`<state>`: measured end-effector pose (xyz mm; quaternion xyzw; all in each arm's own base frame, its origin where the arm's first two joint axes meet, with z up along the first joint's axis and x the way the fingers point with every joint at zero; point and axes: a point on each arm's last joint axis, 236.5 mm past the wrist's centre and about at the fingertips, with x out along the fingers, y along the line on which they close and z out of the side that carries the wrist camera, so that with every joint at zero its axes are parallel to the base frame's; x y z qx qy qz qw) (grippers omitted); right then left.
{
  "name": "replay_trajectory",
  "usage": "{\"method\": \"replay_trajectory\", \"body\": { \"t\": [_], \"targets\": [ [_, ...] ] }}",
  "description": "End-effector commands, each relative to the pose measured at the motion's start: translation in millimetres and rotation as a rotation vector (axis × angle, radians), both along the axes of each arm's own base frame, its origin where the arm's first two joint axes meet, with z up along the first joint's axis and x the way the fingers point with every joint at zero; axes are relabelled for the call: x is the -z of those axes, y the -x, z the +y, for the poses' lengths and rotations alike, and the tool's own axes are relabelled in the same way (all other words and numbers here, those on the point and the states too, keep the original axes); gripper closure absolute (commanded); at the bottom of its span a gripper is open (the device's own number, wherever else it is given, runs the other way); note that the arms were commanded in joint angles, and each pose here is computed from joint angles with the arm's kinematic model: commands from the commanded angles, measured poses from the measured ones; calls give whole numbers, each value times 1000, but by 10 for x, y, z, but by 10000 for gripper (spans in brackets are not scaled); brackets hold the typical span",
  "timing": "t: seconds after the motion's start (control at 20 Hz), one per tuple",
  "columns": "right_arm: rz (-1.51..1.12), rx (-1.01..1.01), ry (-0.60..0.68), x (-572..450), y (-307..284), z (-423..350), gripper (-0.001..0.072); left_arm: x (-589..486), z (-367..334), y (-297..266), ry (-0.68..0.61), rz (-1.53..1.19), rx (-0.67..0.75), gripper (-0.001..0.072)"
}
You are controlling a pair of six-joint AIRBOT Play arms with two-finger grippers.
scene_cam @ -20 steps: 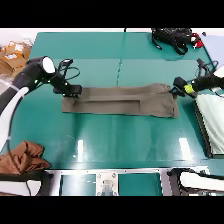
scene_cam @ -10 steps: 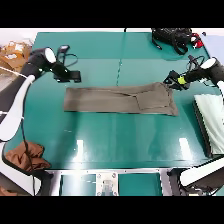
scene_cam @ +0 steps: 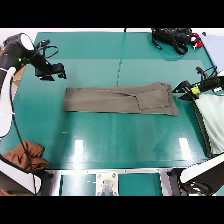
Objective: Fold the shirts.
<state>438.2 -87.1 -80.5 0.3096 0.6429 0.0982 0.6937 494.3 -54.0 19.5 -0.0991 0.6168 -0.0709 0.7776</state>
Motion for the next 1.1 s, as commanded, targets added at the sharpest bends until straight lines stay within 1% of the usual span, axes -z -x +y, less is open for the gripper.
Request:
{"method": "replay_trajectory", "body": {
  "t": [0.0, 0.05, 0.15, 0.4, 0.55, 0.75, 1.05],
  "targets": [
    [-47, -98, -212, 65, 25, 302, 14, -49, -130, 54, 71, 23, 3, -7],
    [-66, -109, -250, 84, 0, 361, 14, -55, -151, 59, 81, 25, 4, -7],
    [-84, -126, -274, 140, -12, 396, 14, -56, -160, 69, 85, 29, 6, -6],
    [-94, -137, -268, 169, -19, 388, 14, -49, -161, 76, 85, 33, 6, -6],
    [-125, -126, -248, 81, -82, 238, 14, -49, -170, 78, 85, 33, 8, -6],
    [-134, -215, -299, -140, 118, 134, 14, -50, -174, 77, 87, 32, 8, -6],
    [-130, -210, -278, -100, 98, 125, -1, -51, -175, 77, 87, 32, 8, -6]
  ]
}}
